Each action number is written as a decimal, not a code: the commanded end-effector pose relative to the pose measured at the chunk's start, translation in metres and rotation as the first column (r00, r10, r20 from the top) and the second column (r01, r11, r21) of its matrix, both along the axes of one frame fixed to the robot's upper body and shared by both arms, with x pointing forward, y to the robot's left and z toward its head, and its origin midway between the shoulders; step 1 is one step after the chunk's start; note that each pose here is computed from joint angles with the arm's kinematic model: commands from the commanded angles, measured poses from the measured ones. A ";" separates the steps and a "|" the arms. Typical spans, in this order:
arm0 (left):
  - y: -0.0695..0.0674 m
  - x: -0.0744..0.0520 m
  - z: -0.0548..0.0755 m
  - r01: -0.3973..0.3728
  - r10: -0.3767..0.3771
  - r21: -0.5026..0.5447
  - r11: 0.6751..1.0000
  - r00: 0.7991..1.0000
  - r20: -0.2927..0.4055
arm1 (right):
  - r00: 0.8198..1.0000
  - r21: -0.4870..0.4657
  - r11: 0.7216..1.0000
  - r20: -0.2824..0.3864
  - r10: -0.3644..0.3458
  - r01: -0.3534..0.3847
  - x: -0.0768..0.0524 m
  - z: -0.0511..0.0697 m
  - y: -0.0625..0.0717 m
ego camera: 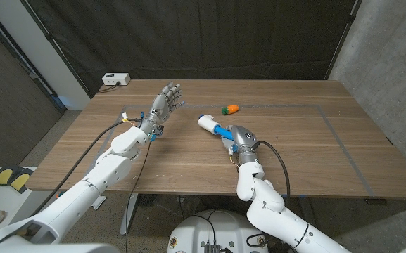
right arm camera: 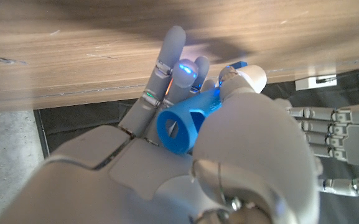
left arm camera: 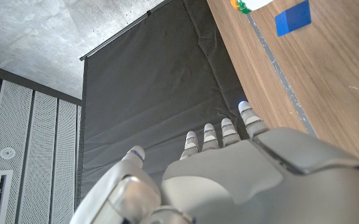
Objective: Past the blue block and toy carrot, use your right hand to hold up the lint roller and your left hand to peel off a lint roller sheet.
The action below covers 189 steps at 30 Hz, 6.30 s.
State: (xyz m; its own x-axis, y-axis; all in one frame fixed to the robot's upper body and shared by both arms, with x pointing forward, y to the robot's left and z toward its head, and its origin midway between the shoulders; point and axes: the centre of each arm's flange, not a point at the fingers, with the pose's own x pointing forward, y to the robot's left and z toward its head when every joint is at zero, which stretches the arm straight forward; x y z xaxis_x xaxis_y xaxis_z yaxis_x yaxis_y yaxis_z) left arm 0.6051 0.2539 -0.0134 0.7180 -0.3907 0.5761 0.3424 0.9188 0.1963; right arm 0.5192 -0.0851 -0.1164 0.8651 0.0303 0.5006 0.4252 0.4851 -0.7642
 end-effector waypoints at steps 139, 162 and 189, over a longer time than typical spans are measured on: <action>-0.059 -0.002 0.096 -0.051 -0.070 0.375 0.925 0.951 0.301 | 0.548 0.469 0.328 0.477 0.687 -0.820 0.018 0.019 -0.023; -0.066 0.000 0.103 -0.090 -0.030 0.398 0.913 0.958 0.286 | 0.521 0.443 0.314 0.493 0.697 -0.840 0.021 0.024 -0.026; -0.088 -0.002 0.109 -0.055 -0.066 0.395 0.917 0.956 0.285 | 0.474 0.403 0.286 0.519 0.711 -0.870 0.017 0.027 -0.032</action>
State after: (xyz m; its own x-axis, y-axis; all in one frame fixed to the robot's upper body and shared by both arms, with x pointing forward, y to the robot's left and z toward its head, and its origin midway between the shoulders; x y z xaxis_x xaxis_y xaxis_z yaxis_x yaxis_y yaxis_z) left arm 0.6033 0.1729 0.0937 0.5584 -0.6254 0.5451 0.2033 0.7402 0.6410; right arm 0.5372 -0.1151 -0.0905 0.4687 0.2995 0.8310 -0.3147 0.9357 -0.1598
